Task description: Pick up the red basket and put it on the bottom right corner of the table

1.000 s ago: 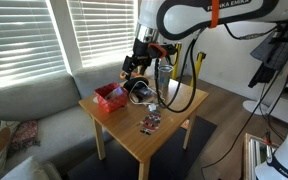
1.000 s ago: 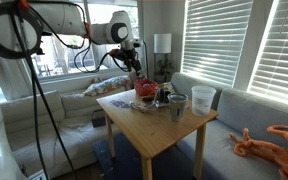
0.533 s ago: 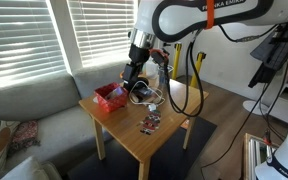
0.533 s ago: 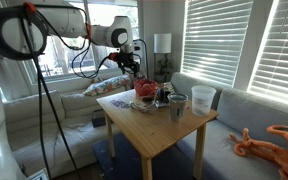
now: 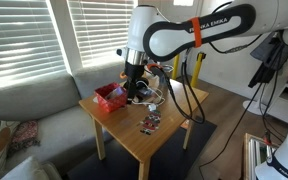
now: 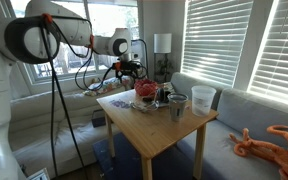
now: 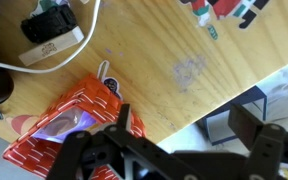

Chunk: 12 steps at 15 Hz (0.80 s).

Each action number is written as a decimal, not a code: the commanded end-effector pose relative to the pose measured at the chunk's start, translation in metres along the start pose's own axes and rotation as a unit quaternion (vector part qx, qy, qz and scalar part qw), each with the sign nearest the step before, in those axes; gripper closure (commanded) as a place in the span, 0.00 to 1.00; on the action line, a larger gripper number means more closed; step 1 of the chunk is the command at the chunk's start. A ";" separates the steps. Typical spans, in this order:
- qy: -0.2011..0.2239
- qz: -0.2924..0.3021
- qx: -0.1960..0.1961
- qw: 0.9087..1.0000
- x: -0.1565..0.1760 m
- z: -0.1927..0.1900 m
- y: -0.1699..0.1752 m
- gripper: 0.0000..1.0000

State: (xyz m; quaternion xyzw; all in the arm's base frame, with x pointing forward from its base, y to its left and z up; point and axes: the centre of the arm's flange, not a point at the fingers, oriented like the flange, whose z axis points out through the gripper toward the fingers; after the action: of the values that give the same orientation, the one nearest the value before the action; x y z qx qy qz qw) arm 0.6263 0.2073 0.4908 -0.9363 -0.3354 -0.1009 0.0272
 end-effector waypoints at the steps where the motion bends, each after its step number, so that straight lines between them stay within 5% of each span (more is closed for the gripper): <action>1: 0.000 -0.089 -0.045 0.995 0.009 0.011 0.009 0.00; 6: 0.044 -0.190 -0.113 0.974 0.023 0.009 0.015 0.00; 12: 0.088 -0.241 -0.127 0.958 0.037 0.022 0.023 0.00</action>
State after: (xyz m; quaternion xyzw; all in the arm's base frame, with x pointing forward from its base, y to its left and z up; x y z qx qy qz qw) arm 0.6594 0.2151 0.4849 -0.8264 -0.5126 -0.2170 -0.0849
